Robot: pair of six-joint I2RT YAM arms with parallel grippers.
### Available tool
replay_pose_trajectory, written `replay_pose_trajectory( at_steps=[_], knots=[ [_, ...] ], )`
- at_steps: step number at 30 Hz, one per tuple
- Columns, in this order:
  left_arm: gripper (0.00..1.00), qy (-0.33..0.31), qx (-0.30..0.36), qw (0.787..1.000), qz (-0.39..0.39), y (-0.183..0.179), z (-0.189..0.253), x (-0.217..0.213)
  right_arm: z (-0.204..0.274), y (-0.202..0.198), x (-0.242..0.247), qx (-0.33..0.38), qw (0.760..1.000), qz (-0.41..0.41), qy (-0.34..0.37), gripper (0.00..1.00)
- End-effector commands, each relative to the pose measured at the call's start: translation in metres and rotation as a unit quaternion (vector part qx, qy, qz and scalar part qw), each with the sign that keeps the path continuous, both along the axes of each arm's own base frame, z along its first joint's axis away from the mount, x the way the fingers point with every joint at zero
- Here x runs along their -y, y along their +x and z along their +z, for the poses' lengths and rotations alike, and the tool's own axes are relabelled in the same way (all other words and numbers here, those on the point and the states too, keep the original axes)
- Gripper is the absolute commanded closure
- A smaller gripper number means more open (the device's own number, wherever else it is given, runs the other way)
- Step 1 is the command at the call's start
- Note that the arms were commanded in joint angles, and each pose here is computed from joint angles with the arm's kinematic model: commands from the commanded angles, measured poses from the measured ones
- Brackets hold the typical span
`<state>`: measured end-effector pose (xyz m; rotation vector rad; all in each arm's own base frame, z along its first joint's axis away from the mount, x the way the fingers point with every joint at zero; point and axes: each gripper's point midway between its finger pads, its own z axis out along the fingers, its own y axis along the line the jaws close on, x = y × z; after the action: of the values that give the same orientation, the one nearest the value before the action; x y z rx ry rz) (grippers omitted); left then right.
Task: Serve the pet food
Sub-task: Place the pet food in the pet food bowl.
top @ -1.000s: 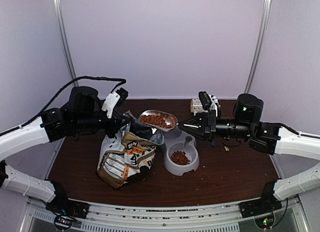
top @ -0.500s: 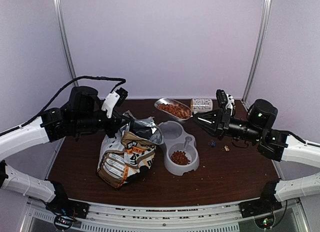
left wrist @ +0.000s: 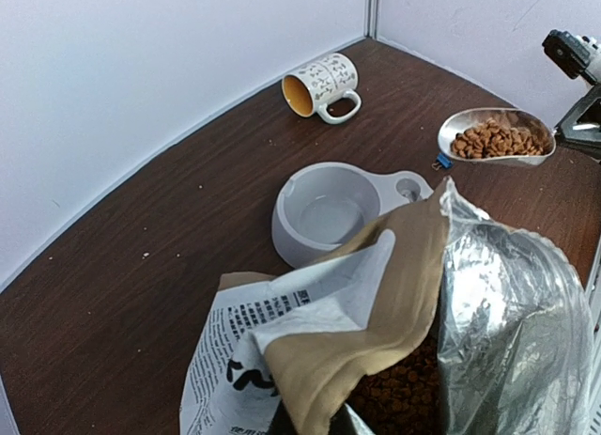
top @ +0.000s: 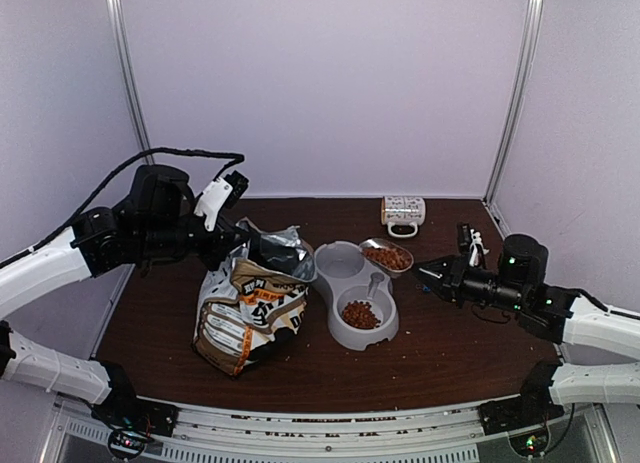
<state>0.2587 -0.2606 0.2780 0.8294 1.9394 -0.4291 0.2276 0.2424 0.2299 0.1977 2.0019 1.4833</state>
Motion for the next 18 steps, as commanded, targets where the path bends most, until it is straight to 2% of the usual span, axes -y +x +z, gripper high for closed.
replay_pose_trajectory(
  at_steps=[1, 8, 18],
  knots=[
    [1.00, -0.027, 0.067, 0.997, 0.004, 0.013, 0.046, 0.002, -0.024, 0.000, 0.010, 0.009, 0.999, -0.012, -0.045, 1.00],
    [1.00, -0.006, 0.068, 0.997, 0.020, 0.017, 0.030, -0.007, -0.069, -0.012, 0.018, -0.019, 0.997, -0.001, -0.075, 1.00],
    [1.00, -0.003, 0.066, 0.998, 0.012, 0.015, 0.028, -0.005, -0.097, -0.020, 0.028, -0.025, 0.991, 0.013, -0.135, 1.00]
  ],
)
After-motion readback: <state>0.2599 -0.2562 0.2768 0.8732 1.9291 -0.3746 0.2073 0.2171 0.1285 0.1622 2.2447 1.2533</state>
